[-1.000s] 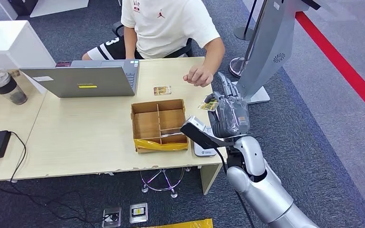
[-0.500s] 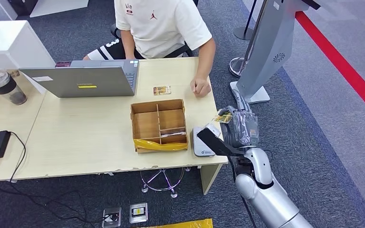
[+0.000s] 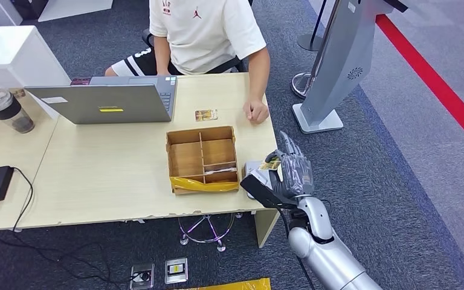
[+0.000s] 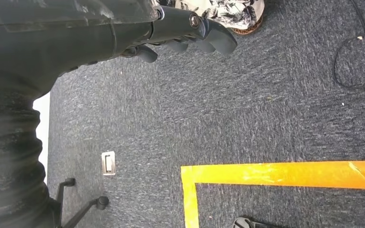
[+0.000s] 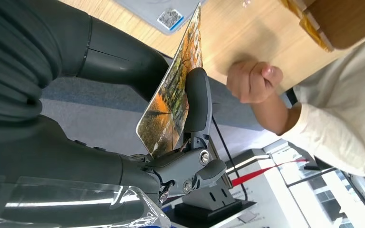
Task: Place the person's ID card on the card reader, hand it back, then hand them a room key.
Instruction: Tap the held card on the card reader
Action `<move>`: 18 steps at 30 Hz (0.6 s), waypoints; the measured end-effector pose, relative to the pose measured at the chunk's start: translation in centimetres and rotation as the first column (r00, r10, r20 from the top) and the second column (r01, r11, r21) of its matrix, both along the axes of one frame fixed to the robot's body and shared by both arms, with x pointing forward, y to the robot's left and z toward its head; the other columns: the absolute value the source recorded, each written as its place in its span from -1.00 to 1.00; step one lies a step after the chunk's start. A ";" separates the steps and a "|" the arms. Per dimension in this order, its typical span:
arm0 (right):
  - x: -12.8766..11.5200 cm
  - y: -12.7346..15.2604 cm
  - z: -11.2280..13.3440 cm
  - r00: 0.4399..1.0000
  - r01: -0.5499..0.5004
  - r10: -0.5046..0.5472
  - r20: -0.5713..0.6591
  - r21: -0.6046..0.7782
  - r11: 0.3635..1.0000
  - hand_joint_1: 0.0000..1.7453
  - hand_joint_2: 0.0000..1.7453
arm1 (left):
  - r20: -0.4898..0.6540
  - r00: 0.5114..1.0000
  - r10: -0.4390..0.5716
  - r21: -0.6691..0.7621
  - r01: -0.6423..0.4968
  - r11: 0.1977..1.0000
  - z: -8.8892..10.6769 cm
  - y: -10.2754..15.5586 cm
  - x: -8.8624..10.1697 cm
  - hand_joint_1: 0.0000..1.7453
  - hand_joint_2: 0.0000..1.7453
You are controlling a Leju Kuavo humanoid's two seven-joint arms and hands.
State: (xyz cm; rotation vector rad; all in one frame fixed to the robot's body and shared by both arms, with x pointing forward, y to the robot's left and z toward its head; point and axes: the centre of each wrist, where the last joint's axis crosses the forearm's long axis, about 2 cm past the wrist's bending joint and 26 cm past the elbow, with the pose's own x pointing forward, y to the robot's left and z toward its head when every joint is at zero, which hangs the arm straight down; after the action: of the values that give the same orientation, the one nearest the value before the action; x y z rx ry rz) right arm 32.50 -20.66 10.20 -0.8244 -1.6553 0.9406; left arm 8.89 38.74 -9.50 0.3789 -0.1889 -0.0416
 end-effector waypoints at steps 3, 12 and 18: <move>-0.1 0.5 -0.4 1.000 -0.009 0.009 -0.019 -0.002 1.000 1.00 1.00 | 0.000 1.000 -0.005 0.002 0.005 1.000 0.0 0.0 0.0 -1.00 1.00; -0.2 1.1 -1.4 0.998 -0.018 0.017 -0.055 -0.011 1.000 1.00 1.00 | -0.001 1.000 -0.008 0.002 0.008 1.000 0.0 0.0 0.0 -1.00 1.00; -0.1 1.2 -1.7 0.997 -0.014 0.013 -0.070 -0.015 1.000 1.00 1.00 | -0.001 1.000 -0.010 0.003 0.010 1.000 0.0 0.0 0.0 -1.00 1.00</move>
State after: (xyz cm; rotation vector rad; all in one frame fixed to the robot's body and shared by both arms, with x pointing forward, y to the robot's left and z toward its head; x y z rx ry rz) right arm 32.39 -19.48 8.52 -0.7826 -1.5975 0.9820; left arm 8.90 38.74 -9.50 0.3805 -0.1901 -0.0520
